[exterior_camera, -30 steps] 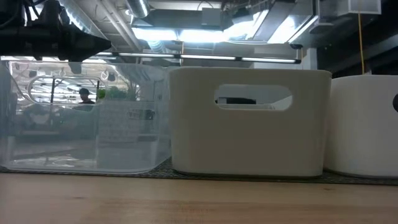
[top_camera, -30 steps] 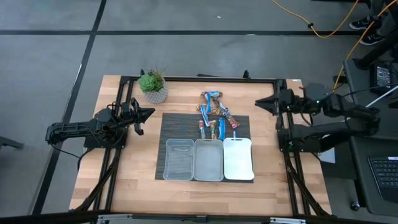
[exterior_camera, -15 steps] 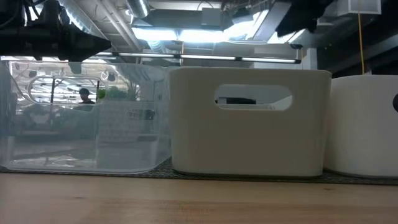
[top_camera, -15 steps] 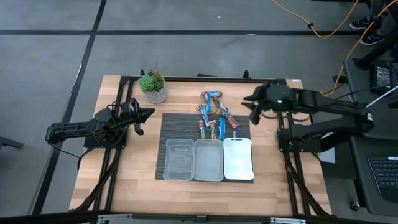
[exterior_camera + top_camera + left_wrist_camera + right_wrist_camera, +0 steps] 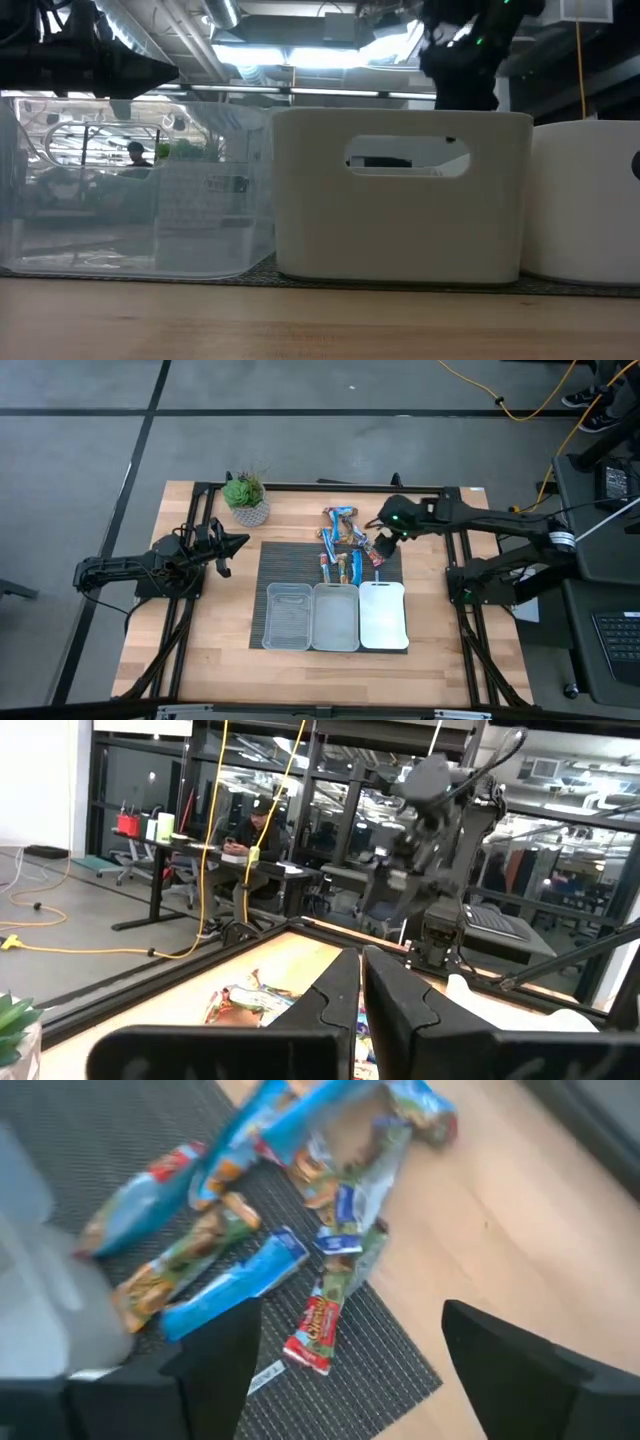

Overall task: Pick and place Granola Bars by type
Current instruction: Put the red granola bar into the white bin

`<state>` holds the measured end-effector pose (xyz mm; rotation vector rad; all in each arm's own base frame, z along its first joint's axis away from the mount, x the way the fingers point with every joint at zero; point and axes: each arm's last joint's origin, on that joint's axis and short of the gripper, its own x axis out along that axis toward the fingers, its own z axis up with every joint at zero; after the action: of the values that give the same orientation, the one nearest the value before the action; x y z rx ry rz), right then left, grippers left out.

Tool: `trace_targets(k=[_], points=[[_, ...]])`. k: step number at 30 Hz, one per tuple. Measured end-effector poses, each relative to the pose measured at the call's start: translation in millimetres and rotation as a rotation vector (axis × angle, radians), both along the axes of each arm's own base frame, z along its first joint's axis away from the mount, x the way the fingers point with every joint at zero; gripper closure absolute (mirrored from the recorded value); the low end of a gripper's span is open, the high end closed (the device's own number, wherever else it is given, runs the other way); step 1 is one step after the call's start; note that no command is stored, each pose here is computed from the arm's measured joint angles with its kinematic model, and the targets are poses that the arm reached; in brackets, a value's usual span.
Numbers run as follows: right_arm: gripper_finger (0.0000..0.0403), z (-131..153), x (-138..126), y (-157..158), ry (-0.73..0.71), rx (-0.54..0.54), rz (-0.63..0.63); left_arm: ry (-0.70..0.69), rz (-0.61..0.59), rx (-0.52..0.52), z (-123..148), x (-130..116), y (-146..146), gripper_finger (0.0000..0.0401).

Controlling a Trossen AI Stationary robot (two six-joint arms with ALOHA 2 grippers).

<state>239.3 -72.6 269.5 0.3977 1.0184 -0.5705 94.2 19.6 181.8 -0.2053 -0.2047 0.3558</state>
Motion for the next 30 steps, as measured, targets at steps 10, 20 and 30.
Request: trace_targets(k=[10,20,30], points=[[0.0121,-71,33,-10,0.227,0.055,0.025,0.006,0.000,-0.001,-1,0,0,0.0389],[0.0126,-108,43,-14,0.279,0.086,0.027,0.023,0.006,-0.002,-2,0,0,0.0389],[0.0138,-121,48,-18,0.286,0.094,0.048,0.022,0.009,-0.002,-2,0,0,0.0392]])
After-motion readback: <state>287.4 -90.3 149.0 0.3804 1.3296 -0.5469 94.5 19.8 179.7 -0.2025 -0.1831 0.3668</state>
